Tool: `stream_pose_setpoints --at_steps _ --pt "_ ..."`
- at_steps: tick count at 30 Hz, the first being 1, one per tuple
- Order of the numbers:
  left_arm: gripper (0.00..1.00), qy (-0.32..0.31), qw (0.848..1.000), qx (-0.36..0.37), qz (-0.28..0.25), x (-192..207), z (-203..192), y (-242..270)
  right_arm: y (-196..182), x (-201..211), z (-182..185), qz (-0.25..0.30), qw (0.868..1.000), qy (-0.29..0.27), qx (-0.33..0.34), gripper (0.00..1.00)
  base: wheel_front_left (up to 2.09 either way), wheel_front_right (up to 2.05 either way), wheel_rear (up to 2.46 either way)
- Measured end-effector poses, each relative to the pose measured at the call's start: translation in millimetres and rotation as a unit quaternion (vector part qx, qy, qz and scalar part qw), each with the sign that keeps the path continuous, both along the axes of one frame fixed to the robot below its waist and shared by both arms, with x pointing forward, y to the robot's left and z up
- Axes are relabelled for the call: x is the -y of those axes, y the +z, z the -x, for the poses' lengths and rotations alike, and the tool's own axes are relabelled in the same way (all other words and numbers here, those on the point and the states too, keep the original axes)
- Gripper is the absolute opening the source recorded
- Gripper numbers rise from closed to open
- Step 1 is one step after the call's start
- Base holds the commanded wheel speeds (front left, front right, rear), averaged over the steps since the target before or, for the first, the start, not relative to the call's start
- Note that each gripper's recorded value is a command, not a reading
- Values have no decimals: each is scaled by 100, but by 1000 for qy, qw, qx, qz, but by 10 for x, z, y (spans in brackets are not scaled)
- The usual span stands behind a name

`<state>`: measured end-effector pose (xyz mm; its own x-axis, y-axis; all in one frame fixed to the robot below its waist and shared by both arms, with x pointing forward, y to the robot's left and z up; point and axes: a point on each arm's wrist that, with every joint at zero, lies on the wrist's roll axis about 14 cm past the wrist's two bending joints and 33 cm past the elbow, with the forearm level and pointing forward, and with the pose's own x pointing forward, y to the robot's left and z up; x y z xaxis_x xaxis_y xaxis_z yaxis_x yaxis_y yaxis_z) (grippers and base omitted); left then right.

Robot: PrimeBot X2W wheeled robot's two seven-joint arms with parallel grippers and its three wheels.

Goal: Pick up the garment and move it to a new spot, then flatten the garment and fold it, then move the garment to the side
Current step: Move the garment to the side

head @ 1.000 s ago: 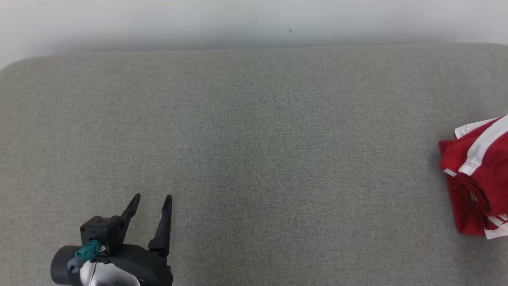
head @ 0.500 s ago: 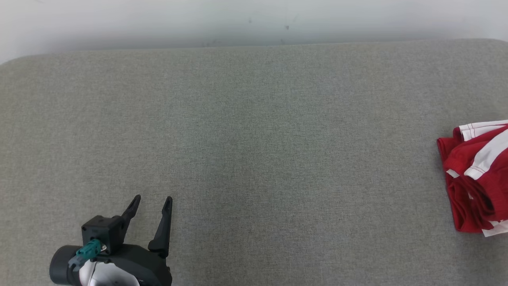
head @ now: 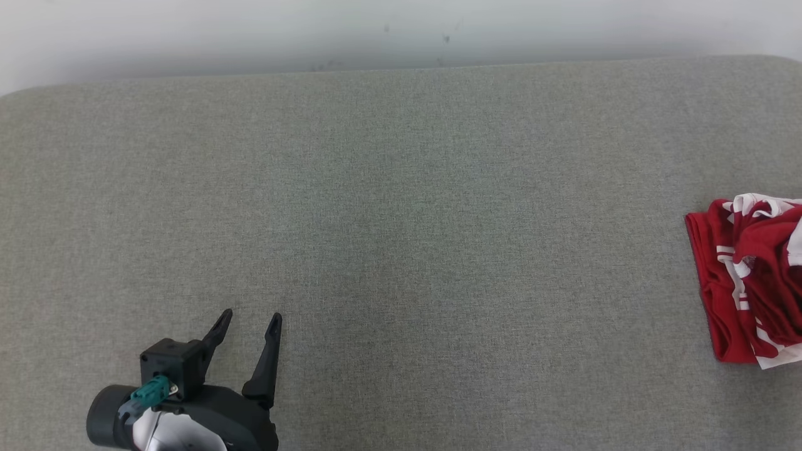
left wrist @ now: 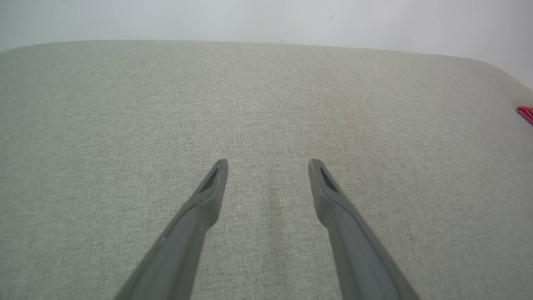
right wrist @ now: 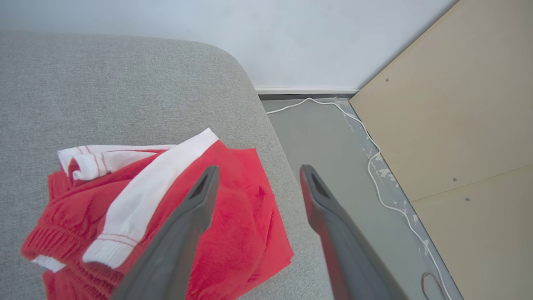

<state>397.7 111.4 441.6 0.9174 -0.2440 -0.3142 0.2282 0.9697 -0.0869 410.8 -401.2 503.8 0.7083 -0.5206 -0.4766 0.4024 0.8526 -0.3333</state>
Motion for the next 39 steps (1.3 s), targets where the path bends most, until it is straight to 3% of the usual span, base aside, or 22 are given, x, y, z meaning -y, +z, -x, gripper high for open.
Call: stream_pose_setpoints --at_steps 8,11,19,24,39 --pt "100 0 1000 6 1 6 -33 39 -11 -134 -67 -6 1000 14 26 100 0 0 0" --pt "100 5 1000 15 2 -22 -41 92 175 -378 -202 -18 994 45 94 100 0 0 0" --pt "100 37 997 65 3 -210 -92 311 455 -1136 -301 -82 961 132 228 100 0 0 0" --pt "100 44 994 97 15 -229 -98 464 542 -1257 -187 -119 942 130 287 100 0 0 0" --pt "100 99 982 153 45 -425 -79 714 260 -1730 33 -205 917 148 310 100 0 0 0"
